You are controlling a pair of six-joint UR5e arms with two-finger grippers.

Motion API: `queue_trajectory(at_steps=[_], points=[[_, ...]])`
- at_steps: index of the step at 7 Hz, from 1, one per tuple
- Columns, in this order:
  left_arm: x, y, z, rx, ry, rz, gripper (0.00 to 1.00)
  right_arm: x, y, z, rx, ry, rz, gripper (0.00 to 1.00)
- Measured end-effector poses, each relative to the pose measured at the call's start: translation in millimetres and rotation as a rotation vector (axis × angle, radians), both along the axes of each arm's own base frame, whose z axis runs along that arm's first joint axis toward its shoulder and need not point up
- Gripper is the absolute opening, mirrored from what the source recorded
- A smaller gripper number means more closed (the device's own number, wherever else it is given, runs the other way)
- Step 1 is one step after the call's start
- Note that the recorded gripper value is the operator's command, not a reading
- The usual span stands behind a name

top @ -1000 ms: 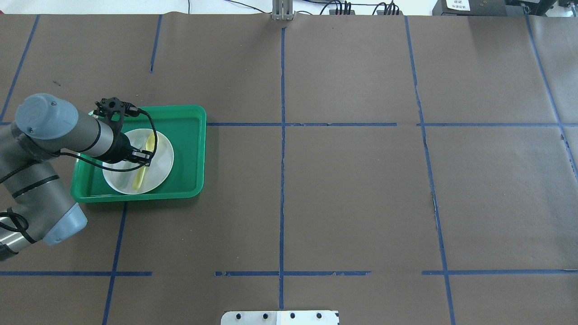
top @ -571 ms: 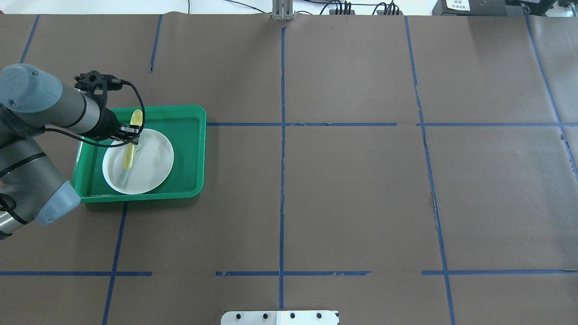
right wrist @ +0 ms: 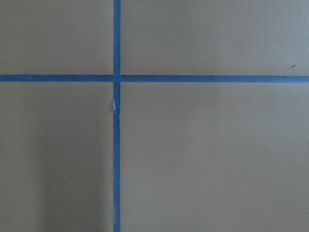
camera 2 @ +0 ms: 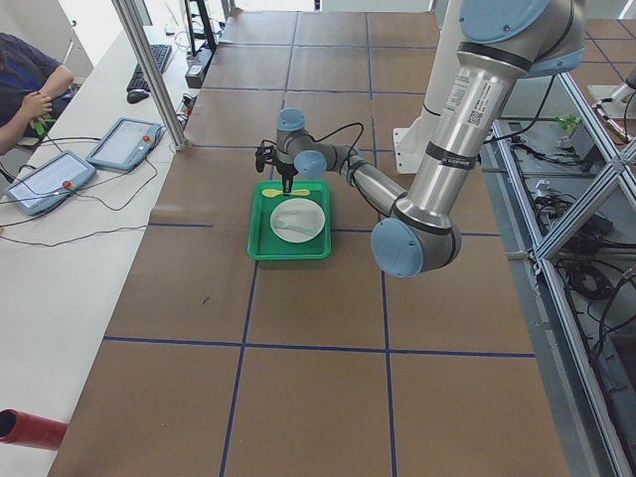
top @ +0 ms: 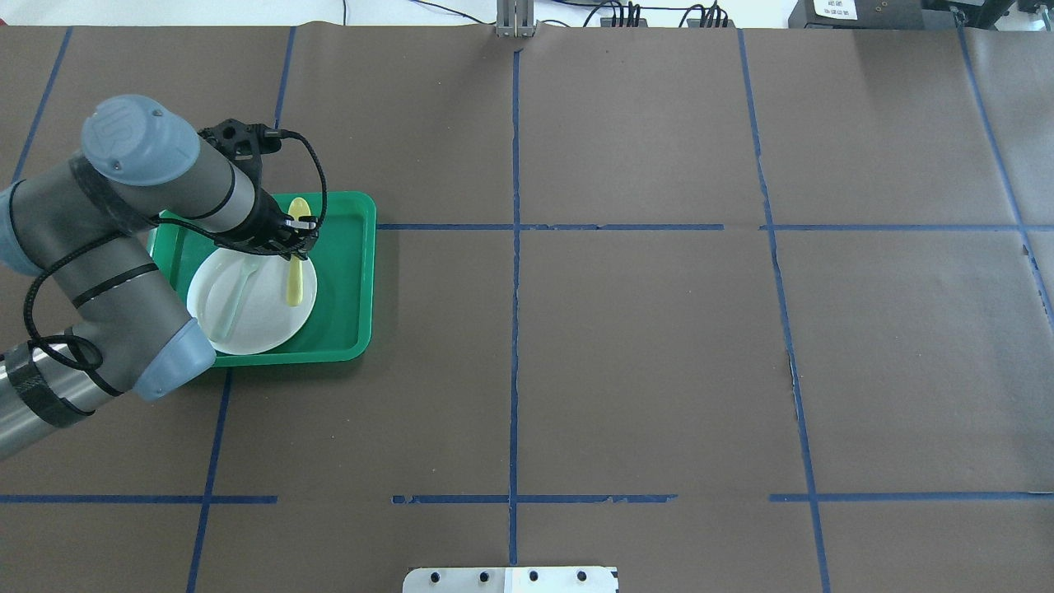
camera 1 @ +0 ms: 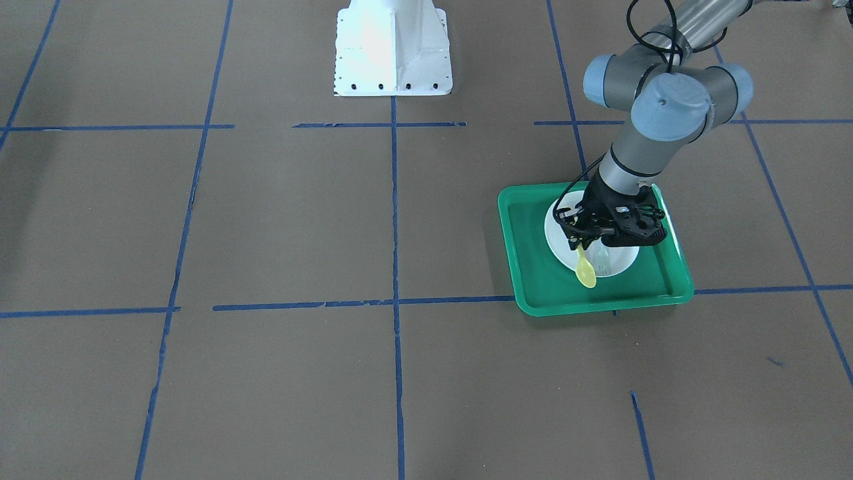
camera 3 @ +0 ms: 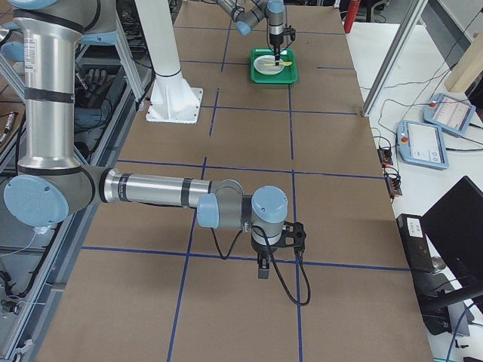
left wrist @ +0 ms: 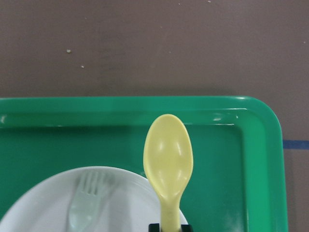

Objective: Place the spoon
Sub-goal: 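Lift the yellow spoon off the plate with the left gripper, then lower the spoon onto the tray beside the plate and open the left gripper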

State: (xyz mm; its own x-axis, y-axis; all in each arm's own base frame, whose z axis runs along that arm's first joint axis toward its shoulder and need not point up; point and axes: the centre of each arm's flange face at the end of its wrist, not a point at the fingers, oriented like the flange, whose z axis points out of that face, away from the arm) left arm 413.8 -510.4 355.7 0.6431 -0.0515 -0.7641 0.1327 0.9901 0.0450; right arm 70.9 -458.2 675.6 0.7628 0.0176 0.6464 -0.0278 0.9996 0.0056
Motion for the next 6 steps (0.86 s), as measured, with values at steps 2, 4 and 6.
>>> queue_trajectory(at_steps=[2, 4, 6], points=[[28, 0, -5, -0.006, -0.011, -0.006, 0.39, 0, 0, 0, 0.000, 0.000, 0.000, 1.00], [36, 1, -3, -0.004, -0.020, -0.004, 0.51, 0, 0, 0, 0.000, 0.000, 0.000, 1.00], [37, 1, -2, 0.000, -0.023, 0.000, 0.52, 0, 0, 0, 0.000, 0.000, 0.000, 1.00]])
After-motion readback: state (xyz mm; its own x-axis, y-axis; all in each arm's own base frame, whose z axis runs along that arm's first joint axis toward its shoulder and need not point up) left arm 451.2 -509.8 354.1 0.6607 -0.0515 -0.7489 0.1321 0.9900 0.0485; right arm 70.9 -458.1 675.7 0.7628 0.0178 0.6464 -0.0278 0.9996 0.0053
